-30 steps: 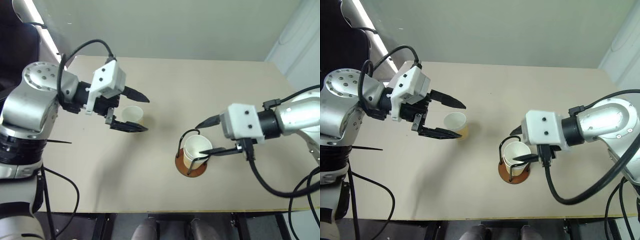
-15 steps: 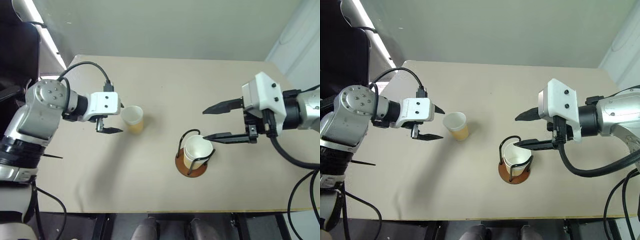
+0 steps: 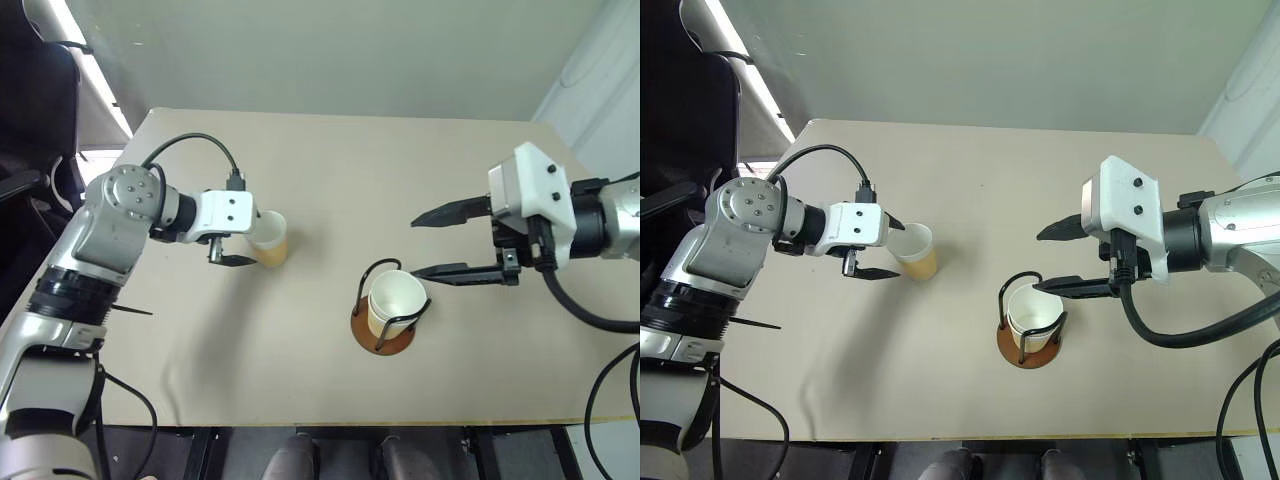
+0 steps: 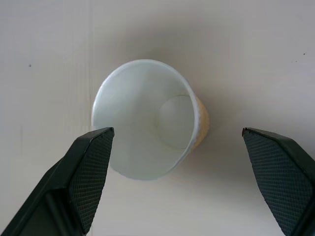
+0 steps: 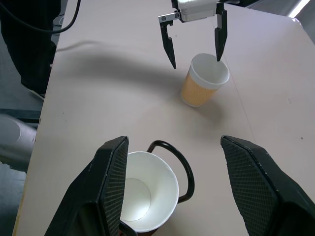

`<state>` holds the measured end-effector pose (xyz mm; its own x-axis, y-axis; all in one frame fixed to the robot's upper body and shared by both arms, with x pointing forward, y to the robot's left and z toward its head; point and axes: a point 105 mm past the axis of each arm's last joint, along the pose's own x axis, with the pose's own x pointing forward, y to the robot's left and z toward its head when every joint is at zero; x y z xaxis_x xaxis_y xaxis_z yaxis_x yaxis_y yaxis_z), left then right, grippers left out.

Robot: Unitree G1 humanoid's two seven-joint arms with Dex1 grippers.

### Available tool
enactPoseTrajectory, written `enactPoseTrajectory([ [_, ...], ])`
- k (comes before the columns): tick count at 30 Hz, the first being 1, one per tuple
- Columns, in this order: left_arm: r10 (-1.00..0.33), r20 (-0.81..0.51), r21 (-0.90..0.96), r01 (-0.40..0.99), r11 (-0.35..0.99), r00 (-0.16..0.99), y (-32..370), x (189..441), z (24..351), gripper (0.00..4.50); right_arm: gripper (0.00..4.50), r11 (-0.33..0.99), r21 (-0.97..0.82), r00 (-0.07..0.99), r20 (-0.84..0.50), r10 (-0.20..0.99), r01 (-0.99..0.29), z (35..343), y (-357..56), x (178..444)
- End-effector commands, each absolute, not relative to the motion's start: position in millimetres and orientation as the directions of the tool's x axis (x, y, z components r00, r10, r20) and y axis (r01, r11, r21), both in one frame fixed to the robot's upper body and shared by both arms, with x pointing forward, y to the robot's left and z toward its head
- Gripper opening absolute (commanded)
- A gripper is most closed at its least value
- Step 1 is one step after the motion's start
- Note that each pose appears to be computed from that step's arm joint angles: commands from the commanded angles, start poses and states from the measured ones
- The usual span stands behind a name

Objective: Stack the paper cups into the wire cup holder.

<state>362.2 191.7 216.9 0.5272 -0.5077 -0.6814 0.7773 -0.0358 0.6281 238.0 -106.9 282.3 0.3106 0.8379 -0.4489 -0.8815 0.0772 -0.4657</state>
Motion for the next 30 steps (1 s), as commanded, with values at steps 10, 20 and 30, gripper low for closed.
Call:
enactPoseTrajectory([
  [10, -0.524, -0.693, 0.622, 0.778, -0.087, 0.495, 175, 367, 218, 2.06, 3.05, 0.081, -0.515, 0.342, -0.435, 0.833, -0.853, 290, -109, 236],
  [20, -0.538, -0.713, 0.586, 0.804, -0.104, 0.450, 170, 361, 218, 0.07, 3.05, 0.098, -0.514, 0.355, -0.431, 0.829, -0.852, 289, -111, 237],
  [30, -0.696, -0.617, 0.574, 0.815, -0.078, 0.367, 144, 339, 264, 0.07, 3.05, 0.110, -0.498, 0.361, -0.442, 0.821, -0.860, 288, -115, 238],
])
